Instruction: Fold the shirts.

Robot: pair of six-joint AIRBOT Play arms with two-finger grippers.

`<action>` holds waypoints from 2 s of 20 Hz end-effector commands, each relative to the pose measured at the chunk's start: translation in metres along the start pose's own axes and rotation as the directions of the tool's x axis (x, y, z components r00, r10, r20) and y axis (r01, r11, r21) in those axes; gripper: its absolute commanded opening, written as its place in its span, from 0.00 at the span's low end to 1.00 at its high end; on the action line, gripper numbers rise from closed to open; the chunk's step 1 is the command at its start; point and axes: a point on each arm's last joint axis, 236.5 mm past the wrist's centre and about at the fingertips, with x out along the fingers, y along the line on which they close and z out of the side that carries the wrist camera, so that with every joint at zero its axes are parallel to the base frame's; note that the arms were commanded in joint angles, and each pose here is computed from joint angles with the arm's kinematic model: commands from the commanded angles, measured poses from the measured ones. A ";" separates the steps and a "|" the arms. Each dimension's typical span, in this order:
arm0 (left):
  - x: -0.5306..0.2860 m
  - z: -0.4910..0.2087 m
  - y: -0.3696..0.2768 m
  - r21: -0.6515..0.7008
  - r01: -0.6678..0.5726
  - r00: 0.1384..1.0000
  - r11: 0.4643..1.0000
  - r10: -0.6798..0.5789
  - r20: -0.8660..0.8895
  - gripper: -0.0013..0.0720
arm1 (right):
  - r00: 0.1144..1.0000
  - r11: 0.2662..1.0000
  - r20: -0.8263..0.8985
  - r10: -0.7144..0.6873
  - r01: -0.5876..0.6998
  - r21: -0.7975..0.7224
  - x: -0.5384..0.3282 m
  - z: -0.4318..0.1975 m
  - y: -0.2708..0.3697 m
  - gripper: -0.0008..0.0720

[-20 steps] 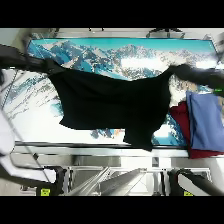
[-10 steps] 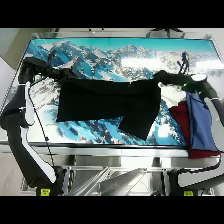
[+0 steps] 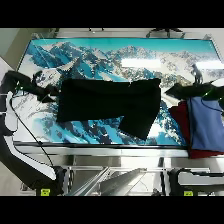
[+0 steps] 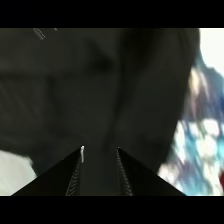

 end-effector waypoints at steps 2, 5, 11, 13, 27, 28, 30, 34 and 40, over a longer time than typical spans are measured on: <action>0.016 -0.056 0.051 -0.093 -0.112 0.986 0.989 0.099 -0.132 0.93 | 0.991 0.993 -0.131 -0.035 0.049 0.106 0.024 -0.064 -0.032 0.36; 0.031 -0.052 0.049 -0.100 -0.099 0.990 0.990 0.088 -0.107 0.93 | 0.985 0.990 -0.170 -0.034 0.056 0.128 0.038 -0.080 -0.037 0.36; 0.058 -0.042 -0.005 -0.002 0.044 0.995 0.999 -0.044 -0.089 0.90 | 0.989 0.980 -0.107 -0.100 0.116 0.162 0.065 -0.064 -0.056 0.36; 0.061 -0.042 -0.010 0.016 0.043 0.994 0.999 -0.042 -0.096 0.72 | 0.990 0.974 -0.044 -0.135 0.140 0.178 0.064 -0.048 -0.064 0.36; 0.045 -0.042 0.012 -0.006 0.053 0.997 0.999 -0.053 -0.062 0.04 | 0.981 0.979 -0.166 -0.097 0.124 0.160 0.086 -0.064 -0.070 0.51; 0.044 -0.042 0.014 -0.012 0.056 0.997 0.998 -0.056 -0.057 0.04 | 0.981 0.981 -0.172 -0.086 0.113 0.156 0.093 -0.066 -0.064 0.51; 0.043 -0.040 0.011 -0.017 0.074 0.996 0.997 -0.075 -0.046 0.04 | 0.987 0.990 -0.158 -0.027 0.048 0.132 0.102 -0.063 -0.045 0.45; 0.042 -0.036 -0.016 -0.018 0.176 0.984 0.984 -0.177 -0.035 0.04 | 0.976 0.979 -0.096 0.198 -0.191 0.077 0.103 -0.045 0.018 0.04; -0.057 -0.053 -0.154 0.337 0.487 0.849 0.806 -0.527 0.033 0.04 | 0.900 0.873 0.067 0.432 -0.398 -0.280 -0.047 0.002 0.170 0.04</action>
